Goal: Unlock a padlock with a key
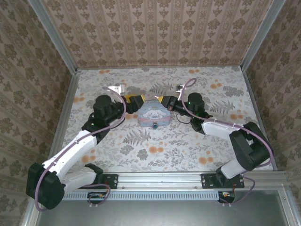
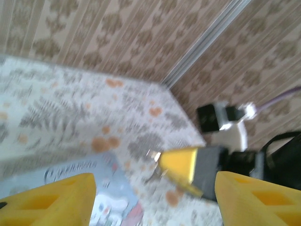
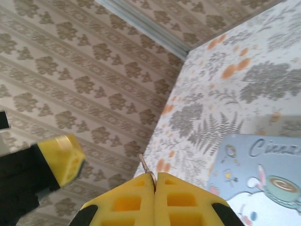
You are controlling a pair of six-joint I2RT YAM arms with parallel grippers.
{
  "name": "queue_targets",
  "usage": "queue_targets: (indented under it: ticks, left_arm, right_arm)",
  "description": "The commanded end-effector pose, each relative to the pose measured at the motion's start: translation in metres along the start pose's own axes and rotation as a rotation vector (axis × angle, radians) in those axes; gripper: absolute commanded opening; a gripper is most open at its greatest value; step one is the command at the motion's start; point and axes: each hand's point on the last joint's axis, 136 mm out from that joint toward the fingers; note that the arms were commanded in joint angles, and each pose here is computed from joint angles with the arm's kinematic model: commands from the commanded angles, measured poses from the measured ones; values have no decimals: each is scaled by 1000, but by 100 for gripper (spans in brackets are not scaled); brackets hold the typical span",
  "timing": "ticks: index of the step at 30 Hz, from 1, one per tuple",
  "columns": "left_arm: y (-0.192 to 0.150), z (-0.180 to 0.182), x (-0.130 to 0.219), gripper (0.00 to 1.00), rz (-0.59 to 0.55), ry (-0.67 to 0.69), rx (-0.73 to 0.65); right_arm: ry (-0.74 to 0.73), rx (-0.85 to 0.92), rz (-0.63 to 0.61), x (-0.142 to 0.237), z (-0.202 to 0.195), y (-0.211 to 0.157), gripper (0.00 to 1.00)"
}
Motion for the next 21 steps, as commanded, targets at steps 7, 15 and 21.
queue_targets:
  ticks: [7, 15, 21]
  left_arm:
    - [-118, 78, -11, 74, 269, 220, -76]
    - [-164, 101, -38, 75, 360, 250, -147]
    - [-171, 110, -58, 75, 371, 256, -148]
  right_arm:
    - [-165, 3, 60, 4, -45, -29, 0]
    - [-120, -123, 34, -13, -63, -43, 0]
    - [-148, -127, 34, -13, -72, -48, 0]
Point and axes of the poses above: each hand's point on the last joint's axis, 136 mm out from that joint toward the fingers, its own x axis back along the fingers, its own z axis along the line the jaws close on, y = z × x, and after that the axes turned 14 degrees about x, right-handed
